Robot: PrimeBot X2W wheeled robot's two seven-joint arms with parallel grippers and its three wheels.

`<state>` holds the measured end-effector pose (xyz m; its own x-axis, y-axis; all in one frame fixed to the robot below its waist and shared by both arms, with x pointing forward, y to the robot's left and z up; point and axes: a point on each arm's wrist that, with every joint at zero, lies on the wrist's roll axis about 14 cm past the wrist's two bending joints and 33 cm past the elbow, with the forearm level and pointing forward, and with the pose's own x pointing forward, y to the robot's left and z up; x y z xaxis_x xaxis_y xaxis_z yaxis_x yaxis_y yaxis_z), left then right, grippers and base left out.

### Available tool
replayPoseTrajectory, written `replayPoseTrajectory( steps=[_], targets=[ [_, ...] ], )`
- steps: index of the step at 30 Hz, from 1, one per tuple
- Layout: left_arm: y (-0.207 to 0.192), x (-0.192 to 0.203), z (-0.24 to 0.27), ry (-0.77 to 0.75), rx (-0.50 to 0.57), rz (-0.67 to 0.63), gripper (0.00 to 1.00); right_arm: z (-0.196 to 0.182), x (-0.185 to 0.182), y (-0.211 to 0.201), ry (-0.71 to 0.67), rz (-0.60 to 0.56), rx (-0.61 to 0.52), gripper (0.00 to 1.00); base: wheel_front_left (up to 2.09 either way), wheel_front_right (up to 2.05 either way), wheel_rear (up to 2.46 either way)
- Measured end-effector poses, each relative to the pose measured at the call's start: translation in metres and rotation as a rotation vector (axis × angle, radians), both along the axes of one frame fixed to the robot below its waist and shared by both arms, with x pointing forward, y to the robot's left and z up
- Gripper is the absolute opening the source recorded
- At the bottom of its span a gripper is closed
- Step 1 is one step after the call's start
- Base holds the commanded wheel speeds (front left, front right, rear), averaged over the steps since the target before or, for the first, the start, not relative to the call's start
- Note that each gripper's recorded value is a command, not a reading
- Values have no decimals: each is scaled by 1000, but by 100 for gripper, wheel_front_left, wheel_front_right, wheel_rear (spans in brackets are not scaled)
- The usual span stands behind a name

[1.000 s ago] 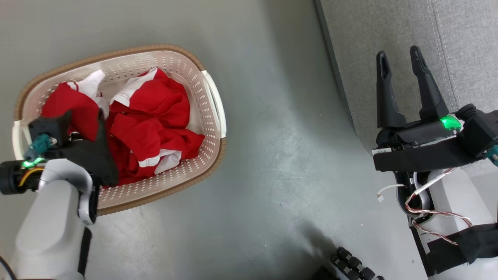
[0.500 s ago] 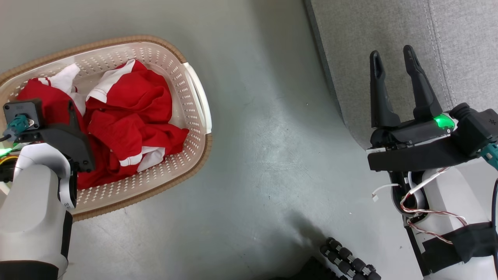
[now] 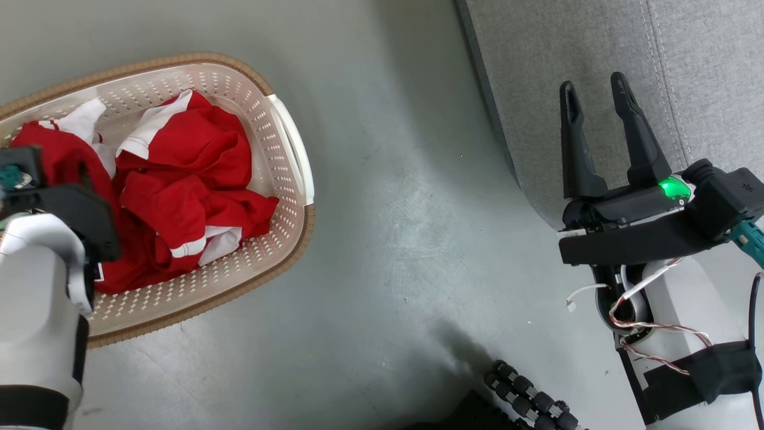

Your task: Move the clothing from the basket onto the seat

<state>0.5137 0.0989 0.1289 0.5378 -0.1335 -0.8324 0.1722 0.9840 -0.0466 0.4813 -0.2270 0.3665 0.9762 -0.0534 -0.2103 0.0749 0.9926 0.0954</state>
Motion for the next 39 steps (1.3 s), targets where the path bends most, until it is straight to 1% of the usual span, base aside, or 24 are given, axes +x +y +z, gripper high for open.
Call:
replayPoseTrajectory(
  steps=[6,11,14,16,18,19,28,39],
  targets=[
    [7,14,-1,2,32,1,100,-1,-2,-1,7,-2,-5,100,0,0,0],
    [12,13,-8,35,70,-28,100,-2,-4,-3,12,-6,-10,100,0,0,0],
    [9,7,-13,74,73,-46,89,-2,-4,-4,14,-2,-10,100,0,0,0],
    [5,5,-15,88,68,-58,68,-2,-4,-3,14,-1,-10,100,0,0,0],
    [3,2,-17,96,68,-66,12,-2,-4,-3,14,-2,-3,100,0,0,0],
    [2,1,-17,100,67,-69,0,-2,-4,-3,14,-2,-2,100,0,0,0],
    [-18,-5,-10,95,24,-97,0,4,2,1,-8,7,5,100,0,0,0],
    [-25,6,15,5,-29,-116,0,18,5,5,-42,11,14,100,0,0,0]
  ],
)
